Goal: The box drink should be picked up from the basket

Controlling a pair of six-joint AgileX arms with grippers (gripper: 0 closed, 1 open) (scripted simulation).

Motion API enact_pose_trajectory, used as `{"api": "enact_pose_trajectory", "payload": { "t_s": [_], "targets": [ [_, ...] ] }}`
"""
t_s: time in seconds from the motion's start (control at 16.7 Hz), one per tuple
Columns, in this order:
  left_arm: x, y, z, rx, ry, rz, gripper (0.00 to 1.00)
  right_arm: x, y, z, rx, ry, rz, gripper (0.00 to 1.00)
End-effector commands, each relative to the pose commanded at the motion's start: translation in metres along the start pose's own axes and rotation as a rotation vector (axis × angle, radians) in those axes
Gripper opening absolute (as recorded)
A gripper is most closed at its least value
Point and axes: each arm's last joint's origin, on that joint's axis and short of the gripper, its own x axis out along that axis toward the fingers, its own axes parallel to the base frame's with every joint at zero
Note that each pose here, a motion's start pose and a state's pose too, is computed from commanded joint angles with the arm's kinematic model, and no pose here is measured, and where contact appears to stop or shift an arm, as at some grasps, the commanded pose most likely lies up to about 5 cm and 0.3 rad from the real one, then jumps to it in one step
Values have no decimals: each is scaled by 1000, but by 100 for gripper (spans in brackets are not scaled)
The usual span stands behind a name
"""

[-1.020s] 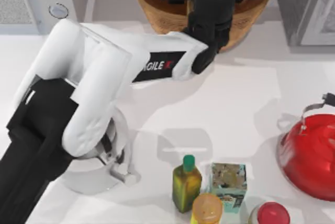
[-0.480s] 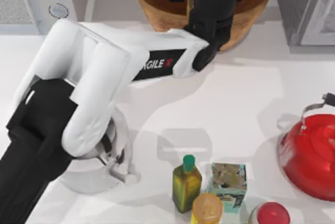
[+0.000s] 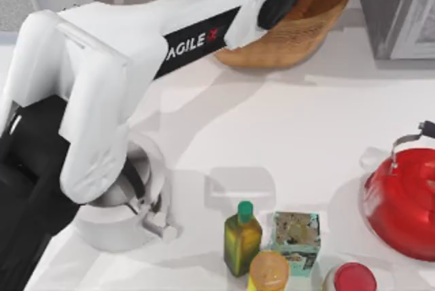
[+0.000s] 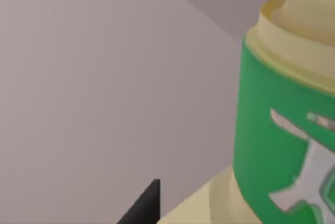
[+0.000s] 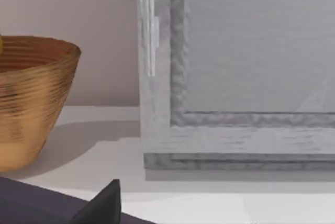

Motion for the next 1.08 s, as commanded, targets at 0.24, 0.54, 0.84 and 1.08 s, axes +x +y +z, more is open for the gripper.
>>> {"api": "enact_pose_trajectory", "payload": {
  "t_s": [0.24,0.54,0.84,1.08],
  "targets": [
    [-4,3,40,3,4,-3,0,0,0,0,0,0,0,100],
    [-4,4,44,7,6,0,0,0,0,0,0,0,0,100],
    [-20,11,64,8,13,-63,0,0,0,0,0,0,0,100],
    [-59,49,109,-7,12,-169,0,0,0,0,0,0,0,100]
  ]
}}
